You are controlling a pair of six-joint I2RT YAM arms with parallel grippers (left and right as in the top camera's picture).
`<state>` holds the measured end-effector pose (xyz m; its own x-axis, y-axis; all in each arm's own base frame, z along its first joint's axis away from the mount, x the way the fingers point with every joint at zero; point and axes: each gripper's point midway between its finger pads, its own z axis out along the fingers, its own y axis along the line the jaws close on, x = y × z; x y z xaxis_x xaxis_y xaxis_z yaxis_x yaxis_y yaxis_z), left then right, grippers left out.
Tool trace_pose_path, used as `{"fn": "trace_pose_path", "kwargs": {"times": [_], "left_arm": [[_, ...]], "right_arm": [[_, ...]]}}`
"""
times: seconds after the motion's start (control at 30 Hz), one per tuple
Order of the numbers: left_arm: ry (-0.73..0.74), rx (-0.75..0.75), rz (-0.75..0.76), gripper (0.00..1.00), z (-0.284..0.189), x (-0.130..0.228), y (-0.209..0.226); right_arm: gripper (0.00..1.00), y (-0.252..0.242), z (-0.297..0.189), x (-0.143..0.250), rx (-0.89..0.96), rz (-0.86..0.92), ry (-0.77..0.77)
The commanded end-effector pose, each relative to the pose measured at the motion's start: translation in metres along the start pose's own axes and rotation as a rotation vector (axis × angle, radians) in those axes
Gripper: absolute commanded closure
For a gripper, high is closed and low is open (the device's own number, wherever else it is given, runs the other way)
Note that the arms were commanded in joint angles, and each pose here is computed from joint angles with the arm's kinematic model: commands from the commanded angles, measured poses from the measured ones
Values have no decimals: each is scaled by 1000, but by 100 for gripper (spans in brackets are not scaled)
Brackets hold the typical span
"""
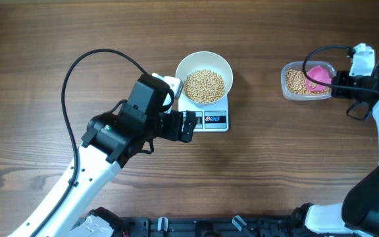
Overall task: Scoop item into bowl and weigh 150g on scale
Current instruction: 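Dig the pink scoop down into the soybeans in the tub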
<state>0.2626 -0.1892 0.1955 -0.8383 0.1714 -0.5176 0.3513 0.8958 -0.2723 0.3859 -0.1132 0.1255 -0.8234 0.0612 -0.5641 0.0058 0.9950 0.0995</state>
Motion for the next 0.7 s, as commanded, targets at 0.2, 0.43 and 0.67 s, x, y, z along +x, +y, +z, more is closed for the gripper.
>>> {"fn": "trace_pose_path", "kwargs": {"times": [0.2, 0.43, 0.67], "left_arm": [[2, -8, 24, 0, 1, 1, 1], [2, -8, 24, 0, 1, 1, 1], [2, -8, 24, 0, 1, 1, 1]], "right_arm": [[96, 34, 24, 16, -40, -165, 99], [96, 63, 28, 18, -129, -164, 108], [96, 72, 26, 22, -172, -71, 125]]}}
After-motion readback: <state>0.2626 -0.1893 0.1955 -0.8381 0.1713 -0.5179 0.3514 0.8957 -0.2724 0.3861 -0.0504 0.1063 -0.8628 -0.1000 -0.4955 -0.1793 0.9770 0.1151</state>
